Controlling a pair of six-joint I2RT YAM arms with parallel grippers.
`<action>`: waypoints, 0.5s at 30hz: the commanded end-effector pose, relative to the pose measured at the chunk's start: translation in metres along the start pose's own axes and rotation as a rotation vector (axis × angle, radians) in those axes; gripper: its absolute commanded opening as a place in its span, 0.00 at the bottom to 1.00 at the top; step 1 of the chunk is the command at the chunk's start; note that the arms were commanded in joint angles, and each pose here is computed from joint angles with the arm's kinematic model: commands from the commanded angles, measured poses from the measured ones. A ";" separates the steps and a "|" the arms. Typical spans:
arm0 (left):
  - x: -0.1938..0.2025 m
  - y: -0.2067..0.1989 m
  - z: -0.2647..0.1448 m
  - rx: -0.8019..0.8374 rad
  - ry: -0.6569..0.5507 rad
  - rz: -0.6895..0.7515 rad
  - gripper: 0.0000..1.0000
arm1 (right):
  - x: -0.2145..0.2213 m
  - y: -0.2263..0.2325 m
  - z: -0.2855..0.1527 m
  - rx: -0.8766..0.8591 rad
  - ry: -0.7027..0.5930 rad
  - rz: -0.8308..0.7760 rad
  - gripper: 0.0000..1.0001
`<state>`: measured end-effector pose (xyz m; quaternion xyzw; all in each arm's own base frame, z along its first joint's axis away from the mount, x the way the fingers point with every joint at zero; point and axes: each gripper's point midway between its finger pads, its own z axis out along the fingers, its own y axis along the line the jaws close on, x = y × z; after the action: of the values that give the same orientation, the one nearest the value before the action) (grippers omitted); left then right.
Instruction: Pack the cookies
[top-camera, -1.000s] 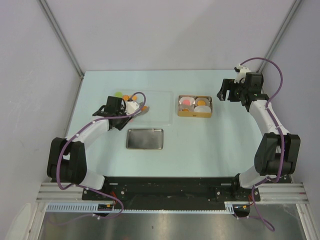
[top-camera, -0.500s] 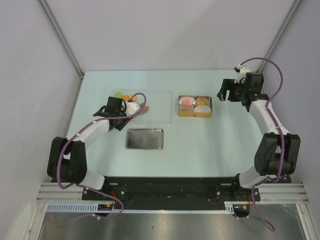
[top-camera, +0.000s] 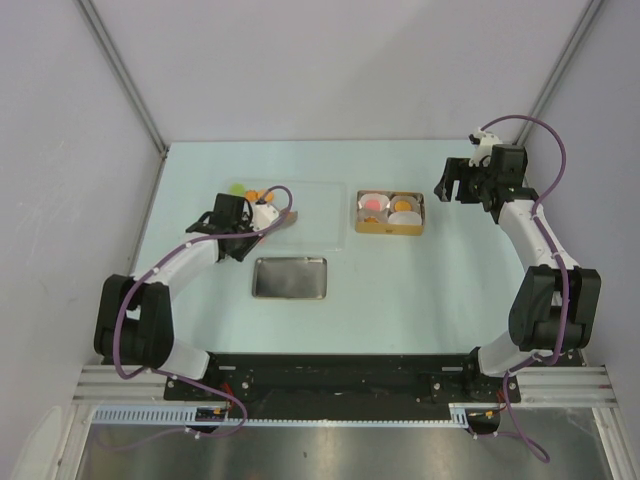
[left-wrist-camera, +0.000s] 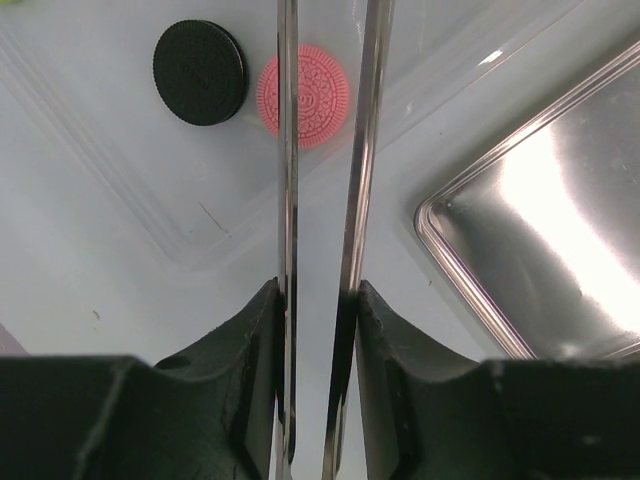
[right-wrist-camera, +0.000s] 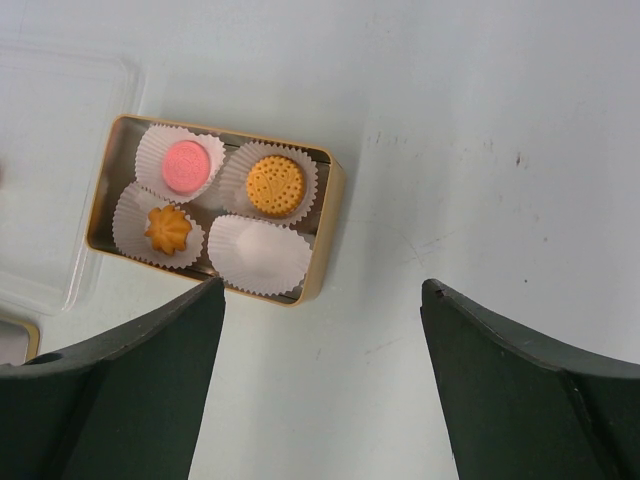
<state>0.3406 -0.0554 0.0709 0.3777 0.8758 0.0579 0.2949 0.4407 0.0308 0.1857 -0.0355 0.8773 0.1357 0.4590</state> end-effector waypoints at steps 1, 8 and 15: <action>-0.029 0.005 -0.019 -0.001 -0.102 -0.001 0.34 | -0.001 0.000 0.001 -0.007 -0.001 0.000 0.84; -0.040 0.010 -0.033 -0.007 -0.136 -0.009 0.35 | 0.000 -0.001 0.002 -0.004 0.002 0.001 0.84; -0.047 0.012 -0.041 -0.011 -0.158 -0.008 0.35 | 0.000 -0.001 0.002 -0.004 0.002 0.001 0.84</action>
<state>0.3397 -0.0637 0.0979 0.3778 0.8678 0.0390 0.3204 0.4407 0.0308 0.1853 -0.0354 0.8775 0.1357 0.4586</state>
